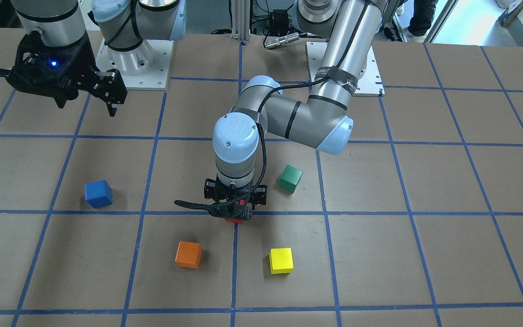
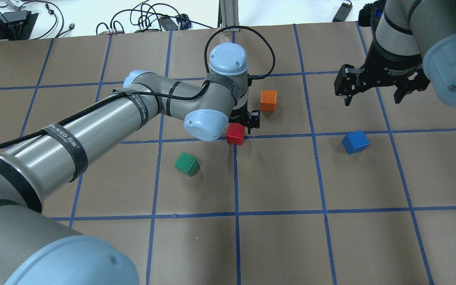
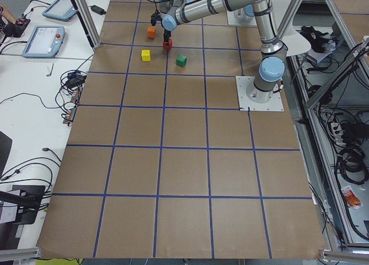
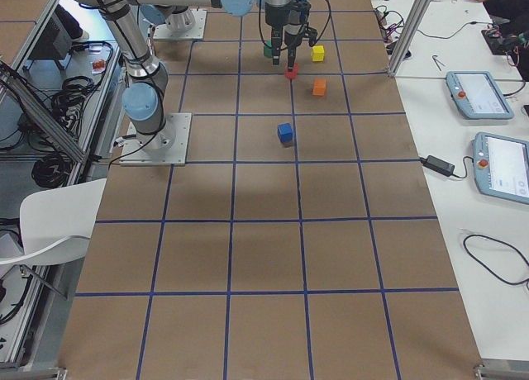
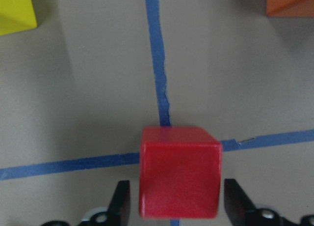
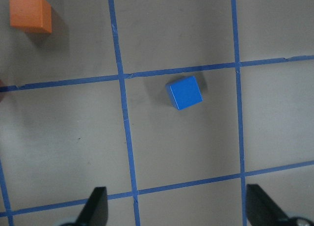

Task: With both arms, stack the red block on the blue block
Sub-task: 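Release the red cube and raise the left gripper back, then reach the right gripper across to the red cube and grasp it, then lift the red cube with the right gripper toward the blue cube, then lower the red cube onto the blue cube with the right gripper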

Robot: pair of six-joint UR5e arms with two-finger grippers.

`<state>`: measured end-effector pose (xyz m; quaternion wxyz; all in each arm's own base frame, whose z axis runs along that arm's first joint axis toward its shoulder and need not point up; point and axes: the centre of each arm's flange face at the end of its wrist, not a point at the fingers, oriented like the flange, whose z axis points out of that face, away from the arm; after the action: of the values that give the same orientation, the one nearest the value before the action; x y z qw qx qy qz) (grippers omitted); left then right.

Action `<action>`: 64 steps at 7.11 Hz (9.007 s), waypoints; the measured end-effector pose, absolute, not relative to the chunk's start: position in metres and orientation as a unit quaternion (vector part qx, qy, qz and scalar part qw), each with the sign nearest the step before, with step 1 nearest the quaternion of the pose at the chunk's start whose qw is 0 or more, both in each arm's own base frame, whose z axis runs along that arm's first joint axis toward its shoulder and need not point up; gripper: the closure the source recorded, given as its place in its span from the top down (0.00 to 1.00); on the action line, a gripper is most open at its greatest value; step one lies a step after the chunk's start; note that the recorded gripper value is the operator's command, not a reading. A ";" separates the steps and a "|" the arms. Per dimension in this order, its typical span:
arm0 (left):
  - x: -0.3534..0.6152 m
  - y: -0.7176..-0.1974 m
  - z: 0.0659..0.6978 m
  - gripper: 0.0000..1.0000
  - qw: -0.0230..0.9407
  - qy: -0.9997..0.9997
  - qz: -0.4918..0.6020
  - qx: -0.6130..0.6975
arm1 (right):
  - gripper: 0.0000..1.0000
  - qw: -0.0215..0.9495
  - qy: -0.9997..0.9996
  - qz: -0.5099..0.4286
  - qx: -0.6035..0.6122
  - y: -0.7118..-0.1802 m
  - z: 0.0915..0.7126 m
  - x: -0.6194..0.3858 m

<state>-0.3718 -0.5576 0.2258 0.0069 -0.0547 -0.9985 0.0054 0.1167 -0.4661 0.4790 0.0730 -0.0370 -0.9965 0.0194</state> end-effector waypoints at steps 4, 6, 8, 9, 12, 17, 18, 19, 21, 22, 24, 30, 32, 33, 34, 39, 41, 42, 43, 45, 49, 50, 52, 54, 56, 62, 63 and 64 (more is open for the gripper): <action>-0.287 -0.575 0.377 1.00 0.008 -0.997 0.020 -0.079 | 1.00 0.066 -0.996 0.047 -0.046 -0.478 0.464 0.114; -0.227 -0.551 0.446 1.00 0.004 -0.997 0.011 -0.082 | 1.00 0.063 -0.993 0.028 -0.092 -0.492 0.431 0.115; -0.172 -0.509 0.515 1.00 0.000 -0.997 0.025 -0.066 | 1.00 0.027 -0.993 0.029 -0.113 -0.527 0.390 0.135; -0.151 -0.492 0.538 1.00 -0.003 -0.998 0.037 -0.055 | 1.00 -0.005 -0.994 0.037 -0.104 -0.538 0.376 0.154; -0.130 -0.497 0.516 1.00 -0.004 -0.999 0.041 -0.033 | 1.00 -0.035 -0.992 0.045 -0.114 -0.560 0.333 0.233; -0.124 -0.498 0.519 1.00 -0.025 -0.998 0.052 -0.035 | 1.00 -0.037 -0.991 0.031 -0.124 -0.572 0.247 0.345; -0.124 -0.497 0.520 1.00 -0.020 -0.998 0.052 -0.034 | 1.00 -0.036 -0.992 0.027 -0.120 -0.573 0.234 0.348; -0.126 -0.498 0.519 1.00 -0.017 -0.998 0.050 -0.035 | 1.00 -0.035 -0.992 0.022 -0.120 -0.574 0.224 0.350; -0.128 -0.498 0.518 1.00 -0.015 -0.998 0.049 -0.038 | 1.00 -0.033 -0.992 0.006 -0.124 -0.574 0.208 0.351; -0.128 -0.497 0.518 1.00 -0.015 -0.998 0.049 -0.038 | 0.83 -0.037 -0.991 -0.003 -0.126 -0.573 0.203 0.352; -0.129 -0.495 0.517 1.00 -0.015 -0.998 0.049 -0.039 | 0.04 -0.041 -0.991 -0.020 -0.128 -0.568 0.195 0.353; -0.128 -0.498 0.519 1.00 -0.015 -0.998 0.050 -0.038 | 0.00 -0.042 -0.988 -0.060 -0.134 -0.569 0.226 0.347; -0.129 -0.498 0.518 1.00 -0.015 -0.998 0.050 -0.038 | 0.00 -0.026 -0.989 -0.080 -0.124 -0.594 0.282 0.318; -0.129 -0.497 0.518 1.00 -0.014 -0.998 0.050 -0.038 | 0.00 -0.020 -0.990 -0.091 -0.107 -0.603 0.314 0.283; -0.129 -0.496 0.518 1.00 -0.014 -0.998 0.050 -0.038 | 0.00 -0.018 -0.990 -0.107 -0.091 -0.605 0.342 0.239; -0.129 -0.495 0.517 1.00 -0.014 -0.998 0.049 -0.039 | 0.00 0.000 -0.992 -0.128 -0.011 -0.580 0.363 0.099; -0.129 -0.494 0.518 1.00 -0.014 -0.998 0.049 -0.038 | 0.00 -0.006 -0.993 -0.102 0.053 -0.572 0.351 0.074; -0.129 -0.494 0.518 1.00 -0.014 -0.998 0.050 -0.038 | 0.00 -0.008 -0.993 -0.081 0.086 -0.566 0.343 0.060; -0.129 -0.494 0.518 1.00 -0.014 -0.998 0.049 -0.038 | 0.00 -0.009 -0.992 -0.062 0.109 -0.560 0.329 0.043; -0.130 -0.494 0.518 1.00 -0.013 -0.998 0.049 -0.038 | 0.00 -0.003 -0.991 -0.025 0.128 -0.549 0.300 0.019; -0.130 -0.495 0.518 1.00 -0.013 -0.998 0.050 -0.038 | 0.00 -0.002 -0.992 -0.018 0.128 -0.535 0.273 0.015; -0.130 -0.495 0.518 1.00 -0.013 -0.998 0.050 -0.039 | 0.00 -0.001 -0.992 -0.016 0.127 -0.533 0.269 0.014; -0.130 -0.495 0.518 1.00 -0.013 -0.998 0.050 -0.038 | 0.00 0.002 -0.992 -0.014 0.126 -0.529 0.262 0.013; -0.130 -0.495 0.518 1.00 -0.013 -0.998 0.050 -0.039 | 0.00 0.002 -0.992 -0.019 0.125 -0.525 0.256 0.012; -0.130 -0.496 0.518 1.00 -0.013 -0.998 0.050 -0.038 | 0.05 0.001 -0.992 -0.022 0.122 -0.524 0.254 0.009; -0.130 -0.496 0.519 1.00 -0.013 -0.998 0.051 -0.039 | 0.54 -0.004 -0.993 -0.023 0.115 -0.525 0.251 0.009; -0.130 -0.496 0.519 1.00 -0.013 -0.998 0.051 -0.039 | 0.54 -0.005 -0.993 -0.023 0.115 -0.525 0.250 0.009; -0.130 -0.497 0.519 1.00 -0.013 -0.998 0.051 -0.038 | 0.58 -0.005 -0.993 -0.022 0.115 -0.526 0.250 0.009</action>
<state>-0.1296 -0.4966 0.5189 -0.0131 -0.0385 -0.9979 0.0507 0.0087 -0.5257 0.2497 -0.0053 0.1146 -0.9931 -0.0222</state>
